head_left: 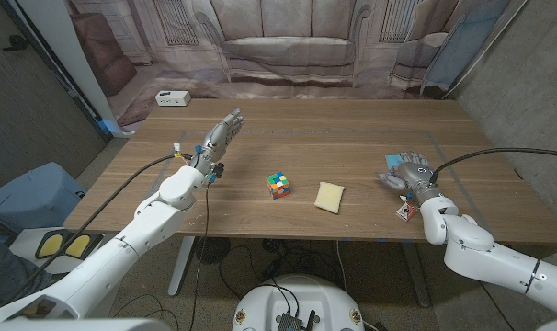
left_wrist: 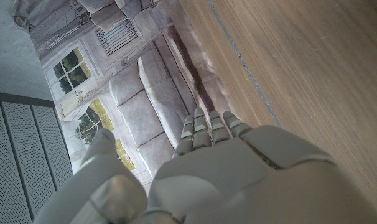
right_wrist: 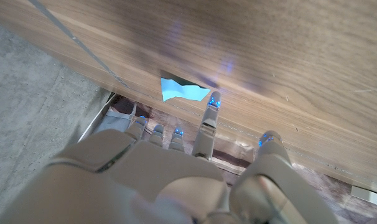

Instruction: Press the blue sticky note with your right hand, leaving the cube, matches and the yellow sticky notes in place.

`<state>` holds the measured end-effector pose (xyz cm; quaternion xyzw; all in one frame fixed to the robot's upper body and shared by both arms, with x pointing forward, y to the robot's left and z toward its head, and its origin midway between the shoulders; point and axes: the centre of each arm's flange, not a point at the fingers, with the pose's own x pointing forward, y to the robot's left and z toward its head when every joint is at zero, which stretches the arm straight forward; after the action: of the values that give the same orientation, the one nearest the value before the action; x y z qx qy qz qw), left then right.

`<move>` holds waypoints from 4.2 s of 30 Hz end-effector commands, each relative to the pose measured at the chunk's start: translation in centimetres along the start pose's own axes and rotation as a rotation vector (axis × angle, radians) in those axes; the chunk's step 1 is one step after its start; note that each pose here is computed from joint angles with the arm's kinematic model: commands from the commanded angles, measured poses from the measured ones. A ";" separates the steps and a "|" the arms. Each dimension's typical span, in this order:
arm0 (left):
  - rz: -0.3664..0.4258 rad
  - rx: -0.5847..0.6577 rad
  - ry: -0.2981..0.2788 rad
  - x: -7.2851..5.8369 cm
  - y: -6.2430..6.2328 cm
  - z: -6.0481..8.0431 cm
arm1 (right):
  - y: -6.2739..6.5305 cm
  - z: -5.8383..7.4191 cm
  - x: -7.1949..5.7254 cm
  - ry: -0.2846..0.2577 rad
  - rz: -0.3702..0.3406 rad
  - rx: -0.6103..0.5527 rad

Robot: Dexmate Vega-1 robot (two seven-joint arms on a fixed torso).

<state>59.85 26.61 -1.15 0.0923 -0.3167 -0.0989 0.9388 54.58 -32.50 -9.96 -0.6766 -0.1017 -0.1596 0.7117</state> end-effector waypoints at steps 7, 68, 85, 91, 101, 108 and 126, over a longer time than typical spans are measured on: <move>-0.004 0.004 0.004 0.2 -0.2 0.0 | -0.5 -0.2 -0.2 0.000 -0.041 0.022; -0.011 0.020 -0.019 0.0 -0.3 0.9 | -4.4 0.9 -0.7 -0.215 -0.327 0.509; -0.025 0.021 -0.022 0.0 -0.4 1.0 | -4.6 1.1 -0.6 -0.287 -0.314 0.779; -0.030 0.015 -0.028 0.0 -0.6 0.9 | -4.5 1.0 -0.4 -0.312 -0.286 0.885; -0.037 0.012 -0.027 0.3 -0.6 0.8 | -4.5 1.0 0.2 -0.363 -0.246 1.060; -0.047 0.014 -0.021 0.5 -0.6 0.6 | -4.3 0.9 0.9 -0.387 -0.200 1.214; -0.062 0.030 -0.027 1.4 -0.3 1.3 | -2.5 1.3 3.3 -0.462 -0.030 1.640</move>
<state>59.98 25.85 -0.03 0.1088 -0.3269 -0.1220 0.9308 55.20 -31.65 -6.02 -0.0847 -0.3434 0.0373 0.9346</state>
